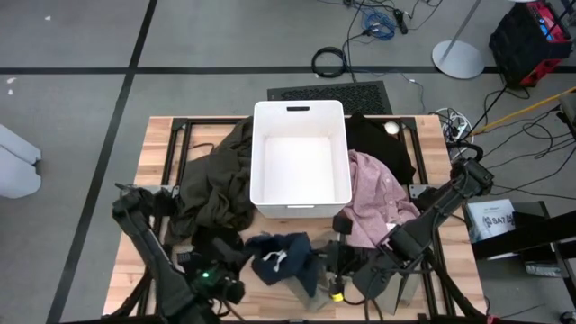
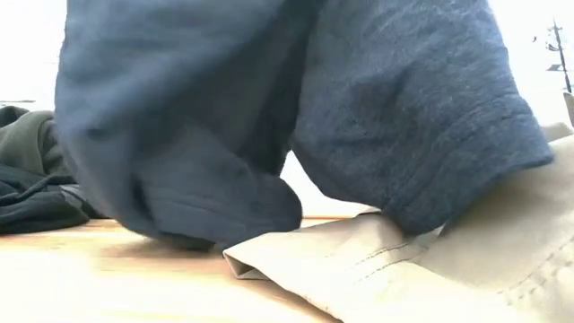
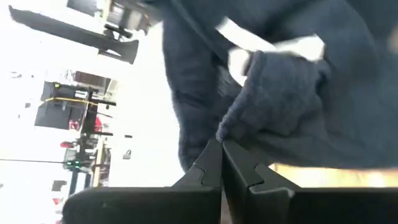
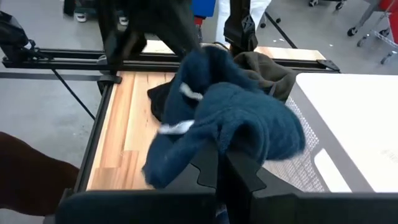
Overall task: Sort clothes
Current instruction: Put the blue shorts into the white laundry bin
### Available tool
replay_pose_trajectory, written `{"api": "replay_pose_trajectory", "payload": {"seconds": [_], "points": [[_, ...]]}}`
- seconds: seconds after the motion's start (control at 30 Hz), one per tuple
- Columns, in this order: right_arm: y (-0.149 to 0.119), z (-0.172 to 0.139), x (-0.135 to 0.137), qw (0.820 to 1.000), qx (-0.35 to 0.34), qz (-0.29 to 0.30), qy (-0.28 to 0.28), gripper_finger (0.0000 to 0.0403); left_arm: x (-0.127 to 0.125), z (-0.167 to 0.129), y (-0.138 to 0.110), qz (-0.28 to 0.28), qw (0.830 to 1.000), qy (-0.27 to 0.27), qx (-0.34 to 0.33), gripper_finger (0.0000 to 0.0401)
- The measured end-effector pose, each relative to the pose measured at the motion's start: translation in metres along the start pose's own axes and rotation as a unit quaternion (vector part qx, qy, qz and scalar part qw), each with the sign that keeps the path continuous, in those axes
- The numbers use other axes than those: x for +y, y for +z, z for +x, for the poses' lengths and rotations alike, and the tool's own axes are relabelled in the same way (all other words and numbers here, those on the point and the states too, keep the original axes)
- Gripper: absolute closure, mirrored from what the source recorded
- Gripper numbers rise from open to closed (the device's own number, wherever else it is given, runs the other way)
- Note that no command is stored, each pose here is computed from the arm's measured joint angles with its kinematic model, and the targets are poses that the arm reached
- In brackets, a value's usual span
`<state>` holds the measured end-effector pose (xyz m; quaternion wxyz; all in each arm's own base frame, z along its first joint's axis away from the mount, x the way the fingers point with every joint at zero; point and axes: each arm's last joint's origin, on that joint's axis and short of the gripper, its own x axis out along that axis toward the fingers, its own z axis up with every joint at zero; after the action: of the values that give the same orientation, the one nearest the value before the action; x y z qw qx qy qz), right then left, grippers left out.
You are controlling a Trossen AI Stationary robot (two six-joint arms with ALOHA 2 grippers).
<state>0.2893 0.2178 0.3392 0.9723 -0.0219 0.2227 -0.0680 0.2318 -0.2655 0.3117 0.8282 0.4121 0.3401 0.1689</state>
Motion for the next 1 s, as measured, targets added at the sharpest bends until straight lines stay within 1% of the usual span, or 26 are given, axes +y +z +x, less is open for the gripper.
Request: {"api": "replay_pose_trajectory", "payload": {"seconds": [0.13,0.3,0.37,0.47,0.53,0.6,0.73,0.87,0.93,1.0], "points": [[-0.001,-0.002,0.002,1.0,-0.001,0.0,0.003,0.0403,0.012,-0.01,0.002,-0.046,0.999,-0.009,-0.028,0.04],[0.002,-0.001,0.003,1.0,-0.012,0.026,0.002,0.0403,0.024,-0.014,0.006,-0.102,0.993,-0.042,-0.039,0.0401],[0.004,0.006,0.006,0.999,-0.027,0.036,0.005,0.0403,0.024,-0.012,0.013,-0.123,0.989,-0.069,-0.044,0.0401],[0.004,0.019,0.011,0.998,-0.045,0.03,0.006,0.0403,0.022,-0.006,0.026,-0.137,0.98,-0.129,-0.056,0.0401],[0.003,0.03,0.013,0.998,-0.048,0.027,0.004,0.0403,0.022,0.001,0.034,-0.152,0.972,-0.167,-0.062,0.0401],[-0.001,0.039,0.013,0.999,-0.039,0.023,0.012,0.0403,0.024,0.007,0.039,-0.163,0.966,-0.19,-0.064,0.0401],[-0.005,0.056,0.011,0.998,-0.015,0.026,0.046,0.0403,0.028,0.017,0.041,-0.161,0.965,-0.198,-0.059,0.0401],[-0.003,0.067,0.01,0.996,-0.019,0.038,0.08,0.0403,0.031,0.025,0.042,-0.164,0.963,-0.21,-0.049,0.0401],[-0.002,0.07,0.011,0.994,-0.022,0.035,0.104,0.0401,0.033,0.028,0.042,-0.159,0.964,-0.208,-0.047,0.0401],[-0.002,0.07,0.012,0.993,-0.024,0.026,0.109,0.0392,0.034,0.03,0.042,-0.16,0.963,-0.212,-0.045,0.0401]]}}
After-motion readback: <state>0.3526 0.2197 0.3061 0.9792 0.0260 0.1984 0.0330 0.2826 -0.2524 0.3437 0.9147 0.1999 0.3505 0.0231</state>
